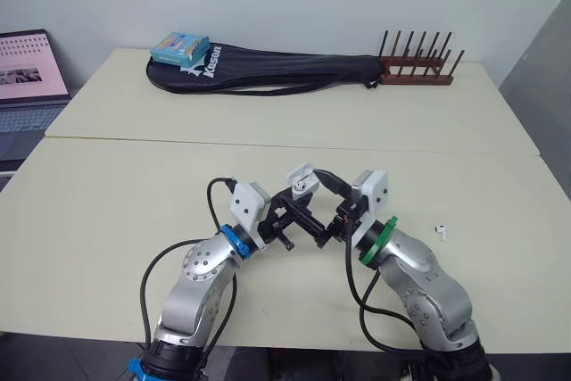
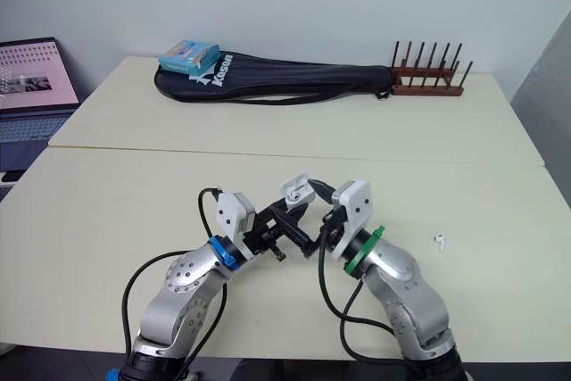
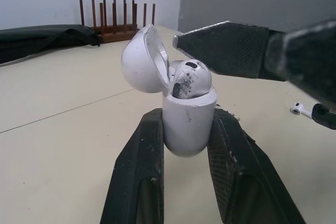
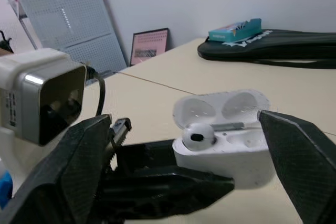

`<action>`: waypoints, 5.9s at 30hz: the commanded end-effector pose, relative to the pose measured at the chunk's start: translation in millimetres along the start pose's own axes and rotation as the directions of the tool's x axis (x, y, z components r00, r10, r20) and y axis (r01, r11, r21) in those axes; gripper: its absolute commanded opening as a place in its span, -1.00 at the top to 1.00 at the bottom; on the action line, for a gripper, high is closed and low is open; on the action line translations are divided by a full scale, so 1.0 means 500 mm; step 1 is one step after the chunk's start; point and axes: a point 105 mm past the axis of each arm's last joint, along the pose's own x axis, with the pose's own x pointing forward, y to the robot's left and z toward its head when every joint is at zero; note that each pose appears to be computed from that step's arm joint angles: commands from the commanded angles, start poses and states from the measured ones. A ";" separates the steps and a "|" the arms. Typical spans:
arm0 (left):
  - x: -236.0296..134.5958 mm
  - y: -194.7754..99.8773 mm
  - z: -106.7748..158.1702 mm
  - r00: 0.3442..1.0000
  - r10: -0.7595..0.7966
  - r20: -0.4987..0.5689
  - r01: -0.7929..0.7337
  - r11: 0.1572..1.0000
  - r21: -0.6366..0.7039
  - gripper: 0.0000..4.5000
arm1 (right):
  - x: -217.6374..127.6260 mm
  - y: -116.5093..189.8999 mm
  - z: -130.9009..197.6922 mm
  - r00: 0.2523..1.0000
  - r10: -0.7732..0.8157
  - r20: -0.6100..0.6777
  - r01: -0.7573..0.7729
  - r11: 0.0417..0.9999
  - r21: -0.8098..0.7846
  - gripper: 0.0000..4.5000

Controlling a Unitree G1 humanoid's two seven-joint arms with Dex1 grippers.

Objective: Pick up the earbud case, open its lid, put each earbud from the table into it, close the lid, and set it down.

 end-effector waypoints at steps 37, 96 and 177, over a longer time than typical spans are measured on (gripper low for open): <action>-0.005 0.010 0.002 0.997 0.059 0.047 -0.063 0.994 0.089 0.66 | -0.375 -0.261 -0.032 0.667 -0.594 -0.450 0.538 0.801 -0.261 -1.00; -0.032 -0.025 -0.004 0.997 0.078 0.010 -0.079 0.995 0.065 0.66 | -0.431 -0.221 -0.081 0.204 0.271 -0.941 -0.833 0.553 -0.021 0.48; 0.025 -0.041 0.039 0.993 -0.074 0.096 0.070 0.996 0.050 0.66 | -0.008 -0.029 0.103 0.990 0.138 0.006 -0.125 0.913 -0.387 0.84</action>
